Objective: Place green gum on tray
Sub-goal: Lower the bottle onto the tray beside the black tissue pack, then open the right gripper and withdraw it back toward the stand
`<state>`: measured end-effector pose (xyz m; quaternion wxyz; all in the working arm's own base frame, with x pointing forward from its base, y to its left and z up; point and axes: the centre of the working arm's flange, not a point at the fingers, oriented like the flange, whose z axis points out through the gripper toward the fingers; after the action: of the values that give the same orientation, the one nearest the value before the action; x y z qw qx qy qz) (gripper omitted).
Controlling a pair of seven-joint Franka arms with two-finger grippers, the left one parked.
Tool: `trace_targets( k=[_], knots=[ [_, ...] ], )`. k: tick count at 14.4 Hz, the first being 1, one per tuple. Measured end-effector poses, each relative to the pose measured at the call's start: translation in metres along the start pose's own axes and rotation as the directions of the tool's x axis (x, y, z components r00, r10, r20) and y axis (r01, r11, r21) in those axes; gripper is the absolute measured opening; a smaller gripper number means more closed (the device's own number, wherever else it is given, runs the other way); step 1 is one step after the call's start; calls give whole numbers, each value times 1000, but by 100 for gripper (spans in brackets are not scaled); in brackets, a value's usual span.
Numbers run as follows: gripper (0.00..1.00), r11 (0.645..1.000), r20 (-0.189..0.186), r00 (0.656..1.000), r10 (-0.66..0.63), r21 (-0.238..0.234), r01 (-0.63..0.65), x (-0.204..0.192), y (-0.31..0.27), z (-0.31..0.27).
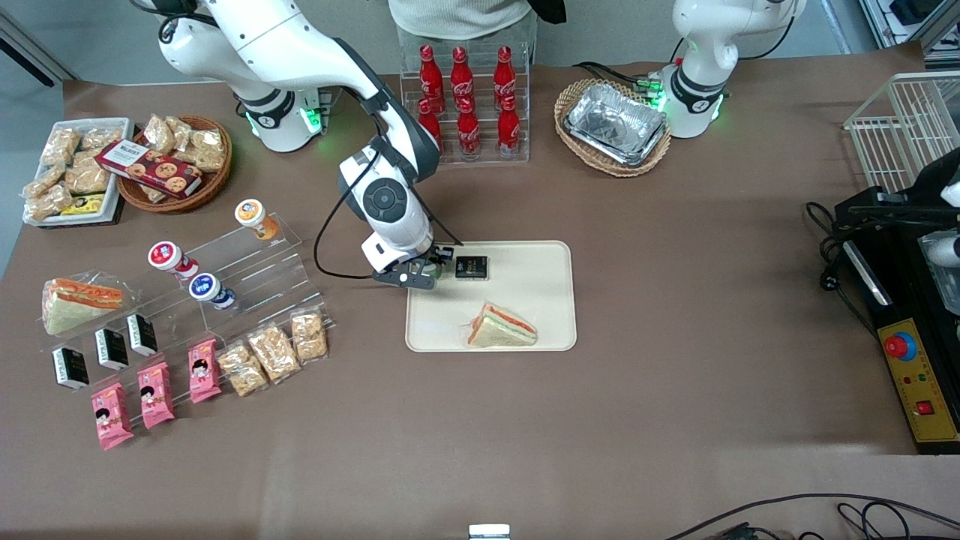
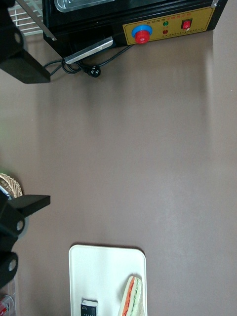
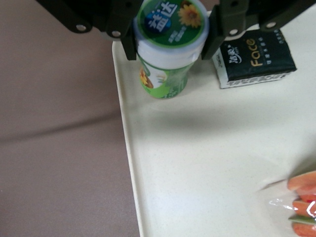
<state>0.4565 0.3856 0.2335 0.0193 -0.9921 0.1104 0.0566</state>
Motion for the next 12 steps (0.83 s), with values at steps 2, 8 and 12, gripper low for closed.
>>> trace_targets(
  k=[2,8,12],
  knots=[
    [59,1000,1,1000,2,0,-2,0,0,2],
    [93,1000,-2,1000,16,10,-16,2,0,6],
    [100,1000,-3,1000,27,11,-27,2,-1,6]
  ],
)
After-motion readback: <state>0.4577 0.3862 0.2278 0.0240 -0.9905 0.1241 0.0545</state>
